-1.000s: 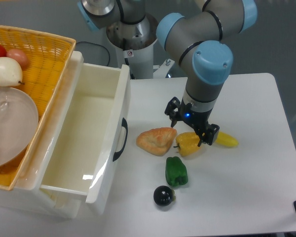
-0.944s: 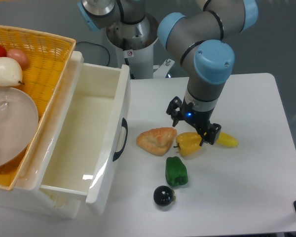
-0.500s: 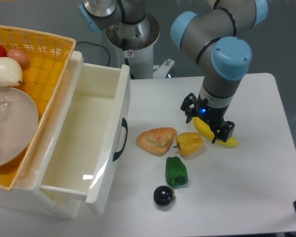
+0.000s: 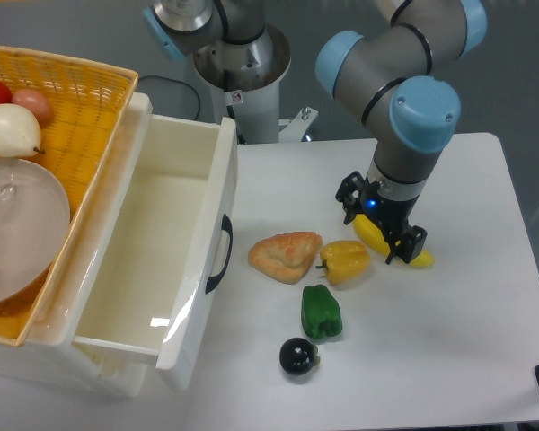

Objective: Pick up the yellow pepper
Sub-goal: 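Shift the gripper toward the yellow pepper and lower around it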

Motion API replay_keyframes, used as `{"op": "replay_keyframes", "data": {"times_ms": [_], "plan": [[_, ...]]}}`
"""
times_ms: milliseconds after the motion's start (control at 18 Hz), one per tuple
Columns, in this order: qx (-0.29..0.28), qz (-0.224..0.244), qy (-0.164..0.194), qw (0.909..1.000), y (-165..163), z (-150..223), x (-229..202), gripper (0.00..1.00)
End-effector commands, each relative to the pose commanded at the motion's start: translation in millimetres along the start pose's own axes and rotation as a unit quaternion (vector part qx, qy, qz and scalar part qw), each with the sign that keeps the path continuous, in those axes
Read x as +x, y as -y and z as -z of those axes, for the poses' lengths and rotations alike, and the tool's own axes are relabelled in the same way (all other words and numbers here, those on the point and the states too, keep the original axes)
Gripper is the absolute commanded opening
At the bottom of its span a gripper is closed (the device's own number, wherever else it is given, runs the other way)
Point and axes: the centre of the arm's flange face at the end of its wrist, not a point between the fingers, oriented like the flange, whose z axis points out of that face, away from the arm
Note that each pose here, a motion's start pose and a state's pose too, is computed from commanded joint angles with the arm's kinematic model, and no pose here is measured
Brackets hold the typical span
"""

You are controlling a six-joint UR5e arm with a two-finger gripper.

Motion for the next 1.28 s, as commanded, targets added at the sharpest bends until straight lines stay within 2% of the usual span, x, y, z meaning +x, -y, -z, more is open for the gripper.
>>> {"op": "replay_keyframes", "data": {"times_ms": [389, 556, 889, 1278], "plan": [[-0.015, 0.003, -0.006, 0.9999, -14.9, -10.0, -4.6, 1.00], [-0.029, -0.036, -0.031, 0.9985, -15.0, -31.8, 3.5, 1.00], [-0.024, -0.033, -0.070, 0.9967, -19.6, -68.9, 25.2, 1.00], [-0.002, -0.031, -0.071, 0.9970, -11.9, -99.5, 31.8, 1.00]]}}
